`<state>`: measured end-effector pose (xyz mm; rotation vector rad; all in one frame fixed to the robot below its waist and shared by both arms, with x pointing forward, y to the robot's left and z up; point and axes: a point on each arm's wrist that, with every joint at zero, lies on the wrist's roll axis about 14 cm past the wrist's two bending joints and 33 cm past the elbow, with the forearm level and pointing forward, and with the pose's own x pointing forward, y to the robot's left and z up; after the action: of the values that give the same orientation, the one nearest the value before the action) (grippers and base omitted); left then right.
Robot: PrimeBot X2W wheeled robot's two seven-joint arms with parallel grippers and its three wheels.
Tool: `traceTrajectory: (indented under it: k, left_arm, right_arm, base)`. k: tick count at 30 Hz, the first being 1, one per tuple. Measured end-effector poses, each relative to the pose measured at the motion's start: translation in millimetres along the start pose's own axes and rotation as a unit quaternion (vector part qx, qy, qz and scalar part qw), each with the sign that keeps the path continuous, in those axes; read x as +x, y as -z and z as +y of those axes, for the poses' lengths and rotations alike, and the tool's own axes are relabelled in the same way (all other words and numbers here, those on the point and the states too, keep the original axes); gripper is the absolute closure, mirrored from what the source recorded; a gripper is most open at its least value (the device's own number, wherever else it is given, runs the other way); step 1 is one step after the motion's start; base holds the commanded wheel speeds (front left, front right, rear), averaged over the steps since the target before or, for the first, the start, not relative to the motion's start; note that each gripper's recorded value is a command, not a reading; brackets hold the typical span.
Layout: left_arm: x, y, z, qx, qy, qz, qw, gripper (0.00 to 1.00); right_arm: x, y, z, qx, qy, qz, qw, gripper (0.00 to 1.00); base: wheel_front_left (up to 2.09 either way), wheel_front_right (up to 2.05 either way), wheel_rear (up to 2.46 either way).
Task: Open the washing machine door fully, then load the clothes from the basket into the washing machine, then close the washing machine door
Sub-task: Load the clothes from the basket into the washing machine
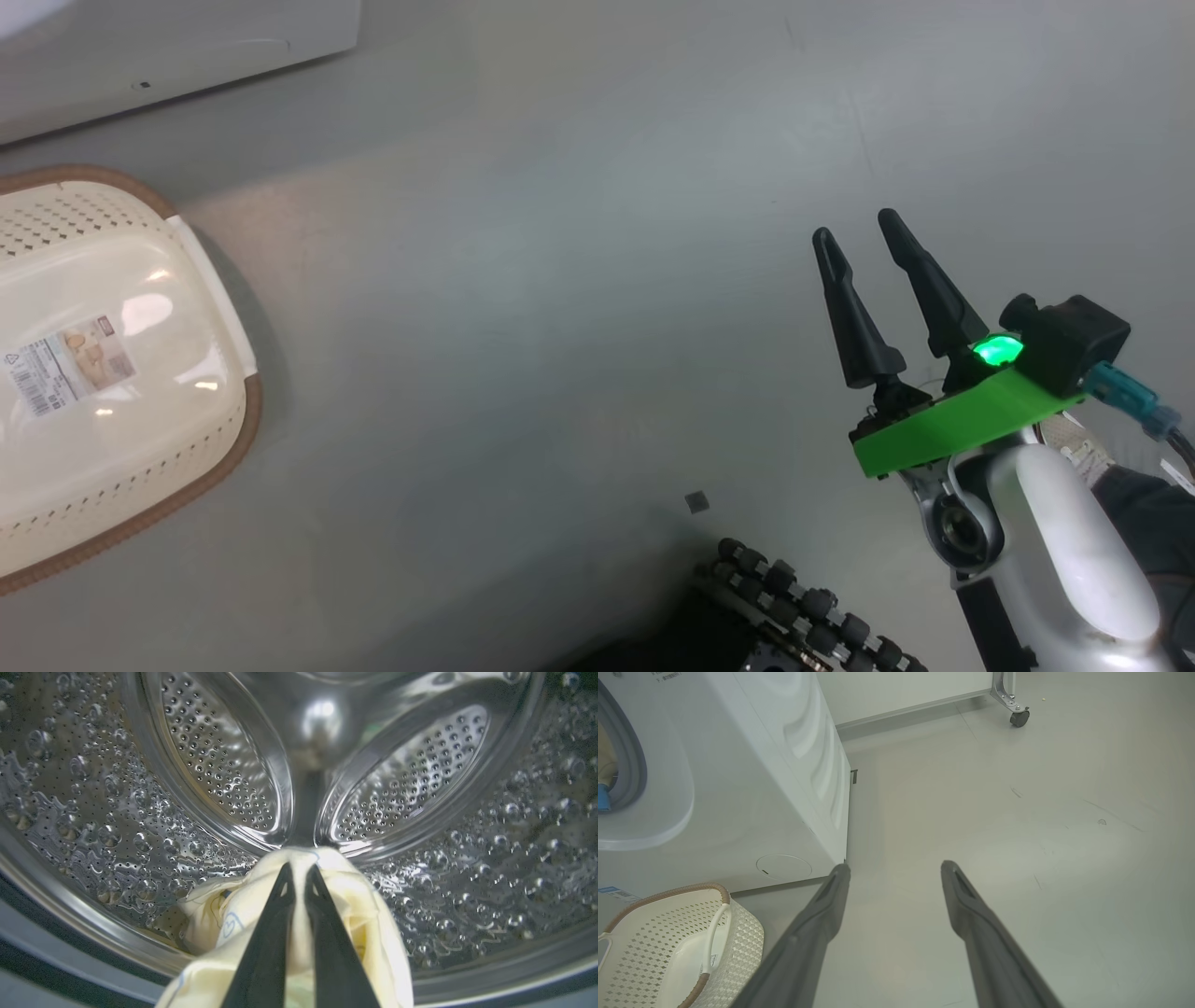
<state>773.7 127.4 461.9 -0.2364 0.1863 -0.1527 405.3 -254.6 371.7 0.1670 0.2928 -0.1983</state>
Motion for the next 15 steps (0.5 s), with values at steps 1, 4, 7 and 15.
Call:
traceTrajectory:
  k: [1, 4, 7, 15]
  left_arm:
    - [1.8, -4.8, 2.5, -0.016, -0.001, -0.011, 1.0, 1.0]
    - [5.5, -17.2, 7.6, -0.036, 0.002, -0.042, 0.998, 1.0]
    - [6.6, -30.4, 13.8, -0.052, -0.003, -0.077, 0.996, 1.0]
    - [14.7, -64.3, 12.5, -0.065, 0.003, -0.171, 0.983, 1.0]
  right_arm:
    - [0.7, 2.5, -0.1, 0.002, 0.001, 0.003, 1.0, 0.0]
    - [2.3, 11.0, 1.0, 0.005, 0.0, 0.014, 1.0, 0.0]
    - [4.5, 14.3, 3.0, 0.012, -0.002, 0.017, 1.0, 0.0]
    - [10.4, 13.1, 2.7, 0.013, -0.002, 0.015, 1.0, 0.0]
  base:
    - [0.0, 0.0, 0.0]
    - [0.0, 0.0, 0.0]
    - [0.0, 0.0, 0.0]
    - [0.0, 0.0, 0.0]
